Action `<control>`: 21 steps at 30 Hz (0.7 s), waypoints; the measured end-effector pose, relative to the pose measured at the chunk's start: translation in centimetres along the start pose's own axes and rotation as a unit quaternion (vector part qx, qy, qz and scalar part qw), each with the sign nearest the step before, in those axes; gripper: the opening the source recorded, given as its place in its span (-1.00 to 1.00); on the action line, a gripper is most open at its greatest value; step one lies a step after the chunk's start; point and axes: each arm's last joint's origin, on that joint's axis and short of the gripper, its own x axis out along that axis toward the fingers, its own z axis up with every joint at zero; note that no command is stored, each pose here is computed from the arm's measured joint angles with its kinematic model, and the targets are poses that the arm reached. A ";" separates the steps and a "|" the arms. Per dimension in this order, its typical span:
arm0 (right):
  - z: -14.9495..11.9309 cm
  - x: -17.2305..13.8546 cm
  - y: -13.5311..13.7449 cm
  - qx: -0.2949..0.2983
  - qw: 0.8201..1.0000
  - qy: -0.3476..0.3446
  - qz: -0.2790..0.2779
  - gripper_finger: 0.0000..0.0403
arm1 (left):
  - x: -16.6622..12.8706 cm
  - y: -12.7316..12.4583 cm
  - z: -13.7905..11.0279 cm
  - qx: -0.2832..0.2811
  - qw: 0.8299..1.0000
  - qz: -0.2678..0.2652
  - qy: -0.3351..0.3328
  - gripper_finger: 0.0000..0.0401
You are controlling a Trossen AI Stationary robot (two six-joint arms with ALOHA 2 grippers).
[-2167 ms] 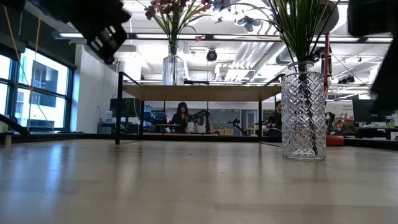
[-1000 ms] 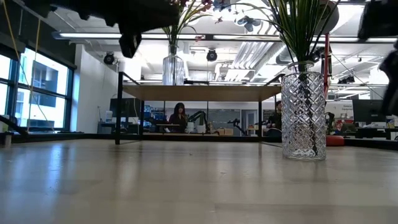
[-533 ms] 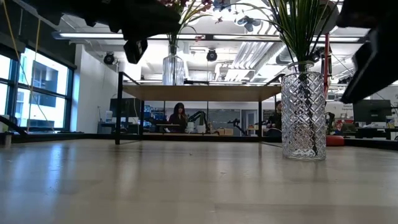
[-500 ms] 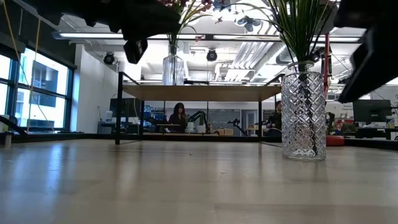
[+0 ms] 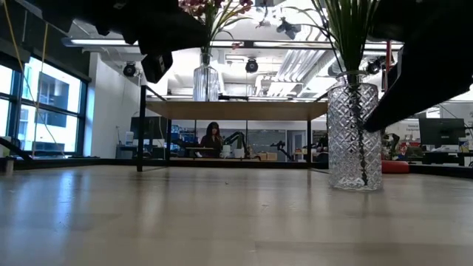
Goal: Pick and place flowers into a vace then onto a shelf
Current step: Put the transparent vase on the shelf
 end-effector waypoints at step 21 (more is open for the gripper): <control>-0.4 0.7 0.4 0.063 0.998 0.010 0.004 0.49 | 0.0 0.3 -0.9 0.061 0.996 -0.009 0.057 -0.53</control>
